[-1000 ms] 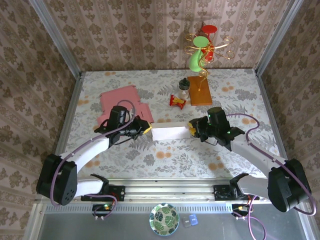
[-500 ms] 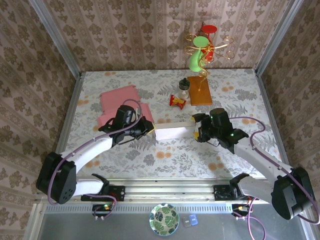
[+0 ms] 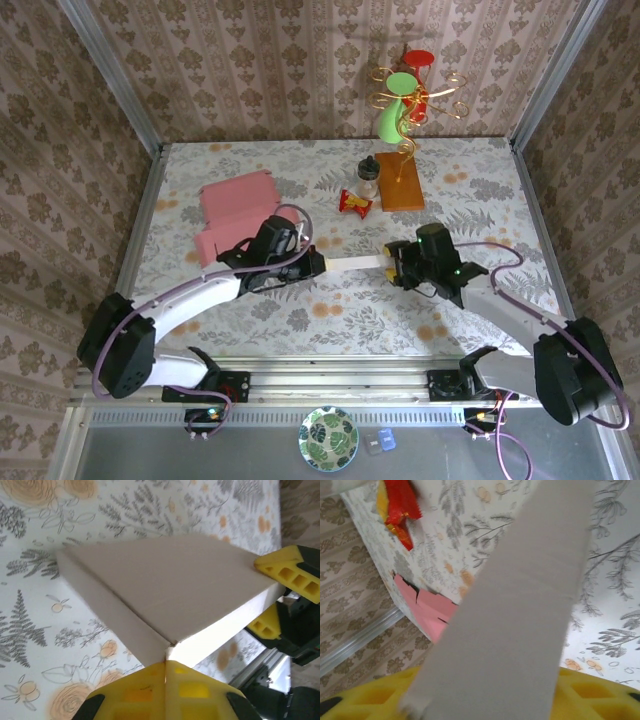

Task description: Fold the paper box

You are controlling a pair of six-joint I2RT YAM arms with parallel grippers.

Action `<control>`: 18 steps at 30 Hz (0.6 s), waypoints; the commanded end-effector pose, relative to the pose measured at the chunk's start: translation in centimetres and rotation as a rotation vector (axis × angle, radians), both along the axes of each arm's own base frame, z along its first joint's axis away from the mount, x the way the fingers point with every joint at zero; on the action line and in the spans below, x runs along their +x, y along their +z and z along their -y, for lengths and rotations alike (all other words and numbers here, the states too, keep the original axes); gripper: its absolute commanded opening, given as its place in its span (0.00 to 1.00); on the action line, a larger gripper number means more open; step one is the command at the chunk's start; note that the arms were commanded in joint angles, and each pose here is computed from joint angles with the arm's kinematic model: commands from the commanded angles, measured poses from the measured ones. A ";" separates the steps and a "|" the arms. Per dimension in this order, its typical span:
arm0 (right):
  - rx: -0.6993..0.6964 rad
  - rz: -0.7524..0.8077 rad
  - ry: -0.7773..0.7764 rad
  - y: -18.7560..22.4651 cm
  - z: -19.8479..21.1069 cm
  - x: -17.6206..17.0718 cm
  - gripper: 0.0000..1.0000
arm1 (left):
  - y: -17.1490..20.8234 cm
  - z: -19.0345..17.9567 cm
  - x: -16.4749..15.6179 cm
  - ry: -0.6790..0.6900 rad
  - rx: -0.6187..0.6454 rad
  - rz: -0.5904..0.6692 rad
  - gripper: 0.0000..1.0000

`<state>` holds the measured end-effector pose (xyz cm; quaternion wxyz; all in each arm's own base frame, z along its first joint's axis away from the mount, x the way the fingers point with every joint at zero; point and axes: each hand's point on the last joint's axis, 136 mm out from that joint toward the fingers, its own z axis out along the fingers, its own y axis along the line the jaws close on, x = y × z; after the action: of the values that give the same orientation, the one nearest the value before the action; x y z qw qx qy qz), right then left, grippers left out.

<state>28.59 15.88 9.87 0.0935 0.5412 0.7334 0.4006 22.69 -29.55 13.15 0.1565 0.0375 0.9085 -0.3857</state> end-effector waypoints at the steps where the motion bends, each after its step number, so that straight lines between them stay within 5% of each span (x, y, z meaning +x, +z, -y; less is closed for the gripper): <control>1: -0.011 0.027 0.005 -0.4 1.0 -1.3 0.46 | -2.2 -1.2 -0.3 -0.014 0.105 0.001 0.06; 5: -0.039 0.064 0.010 -1.0 1.9 -2.0 0.52 | -1.8 -0.3 -0.4 -0.034 0.069 -0.007 0.19; 12: -0.074 -0.075 0.102 -3.4 2.2 -4.5 0.66 | -2.7 -1.0 0.0 0.051 0.034 -0.140 0.25; 18: -0.247 0.012 0.235 0.2 3.2 -3.9 0.63 | -4.8 -1.7 -0.3 0.143 0.042 -0.341 0.33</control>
<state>24.39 13.07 7.72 0.0877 0.4910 0.7975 0.3395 23.36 -27.77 9.24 0.0809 -0.0491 0.9291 -0.3574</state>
